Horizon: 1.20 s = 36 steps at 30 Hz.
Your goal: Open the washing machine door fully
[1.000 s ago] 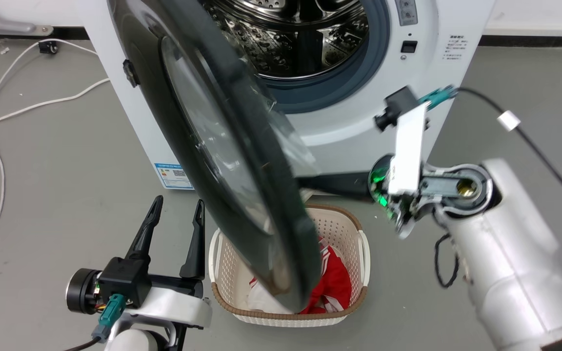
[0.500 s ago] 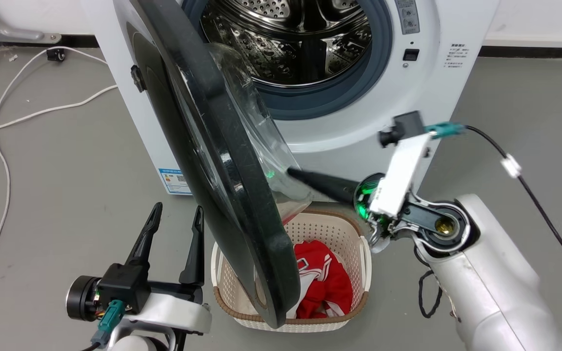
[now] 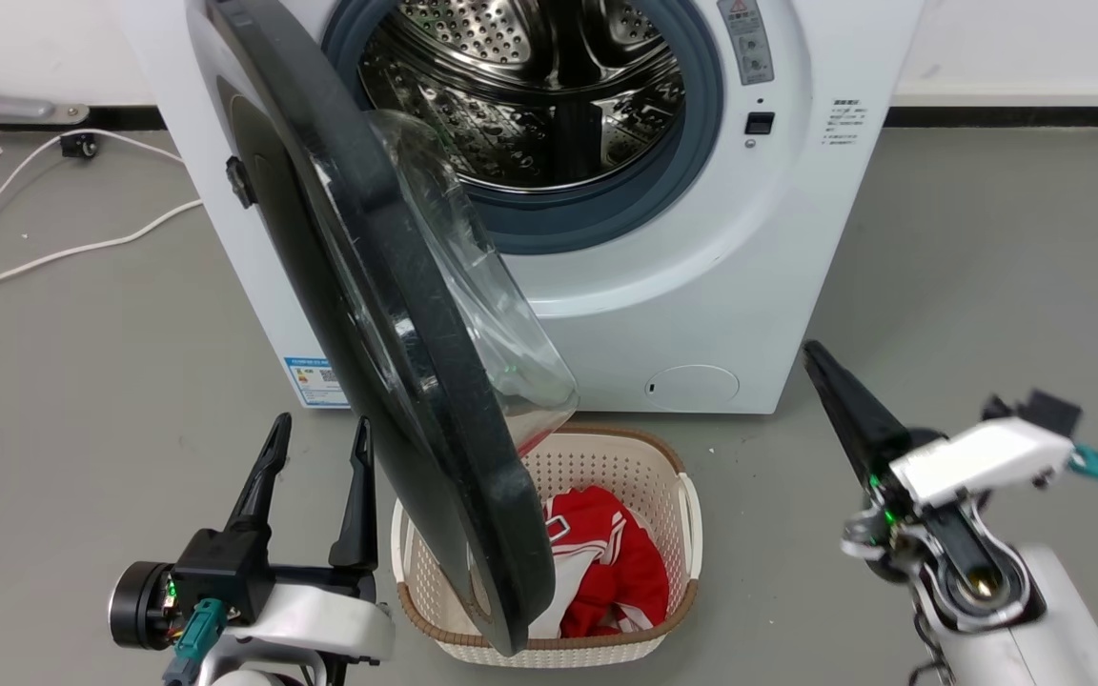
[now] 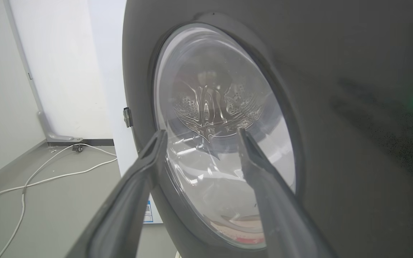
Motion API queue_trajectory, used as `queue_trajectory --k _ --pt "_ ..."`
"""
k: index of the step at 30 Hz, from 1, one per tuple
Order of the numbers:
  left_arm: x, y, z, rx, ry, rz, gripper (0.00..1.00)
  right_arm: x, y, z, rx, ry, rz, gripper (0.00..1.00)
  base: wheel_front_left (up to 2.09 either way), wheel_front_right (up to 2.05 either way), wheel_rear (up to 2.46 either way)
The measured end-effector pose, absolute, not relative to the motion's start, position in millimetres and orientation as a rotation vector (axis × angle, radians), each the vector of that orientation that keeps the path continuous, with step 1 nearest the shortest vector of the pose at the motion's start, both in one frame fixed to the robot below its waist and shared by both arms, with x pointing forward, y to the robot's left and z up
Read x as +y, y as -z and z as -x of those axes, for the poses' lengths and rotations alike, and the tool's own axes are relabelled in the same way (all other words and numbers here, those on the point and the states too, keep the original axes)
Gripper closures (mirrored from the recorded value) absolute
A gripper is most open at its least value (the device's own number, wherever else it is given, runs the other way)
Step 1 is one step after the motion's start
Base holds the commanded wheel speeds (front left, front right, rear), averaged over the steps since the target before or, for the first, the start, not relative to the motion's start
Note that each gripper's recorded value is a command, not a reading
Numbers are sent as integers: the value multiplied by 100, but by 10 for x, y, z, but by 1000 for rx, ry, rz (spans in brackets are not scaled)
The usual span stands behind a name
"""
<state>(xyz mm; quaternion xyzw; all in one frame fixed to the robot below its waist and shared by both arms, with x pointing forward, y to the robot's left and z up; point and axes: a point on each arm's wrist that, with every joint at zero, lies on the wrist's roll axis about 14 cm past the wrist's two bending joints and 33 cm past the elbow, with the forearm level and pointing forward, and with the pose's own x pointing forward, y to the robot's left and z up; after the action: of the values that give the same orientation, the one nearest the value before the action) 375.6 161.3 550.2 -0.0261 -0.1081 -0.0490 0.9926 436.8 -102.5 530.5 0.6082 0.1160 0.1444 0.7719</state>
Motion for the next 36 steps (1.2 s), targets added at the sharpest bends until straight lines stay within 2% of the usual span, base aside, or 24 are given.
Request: queue_trajectory --k 4,8,13,17,23,28,36 --pt "1601 -5494 -3736 -214 102 52 0 -1377 -5194 -4219 148 -180 -1315 0 0 0 0" --pt "1610 -5488 -3734 -212 99 49 0 -1680 -5170 -4110 28 -73 -1151 0 0 0 0" --pt "1633 -5496 -3734 -215 91 48 0 -1950 -5265 -4005 -120 -7 -809 0 0 0 0" --pt "1657 -5496 -3750 -215 84 46 0 -2094 -5517 -3974 -220 -12 -433 0 0 0 0" --pt "1686 -5497 -3762 -216 76 40 0 -1893 -5874 -3836 -326 -59 -12 0 0 0 0" --pt "1701 -5502 -3764 -218 71 36 0 -1766 -5687 -3706 -250 -85 96 0 0 0 0" --pt "1692 -5494 -3782 -216 74 29 0 -1846 -5401 -3636 -166 -60 12 0 0 0 0"
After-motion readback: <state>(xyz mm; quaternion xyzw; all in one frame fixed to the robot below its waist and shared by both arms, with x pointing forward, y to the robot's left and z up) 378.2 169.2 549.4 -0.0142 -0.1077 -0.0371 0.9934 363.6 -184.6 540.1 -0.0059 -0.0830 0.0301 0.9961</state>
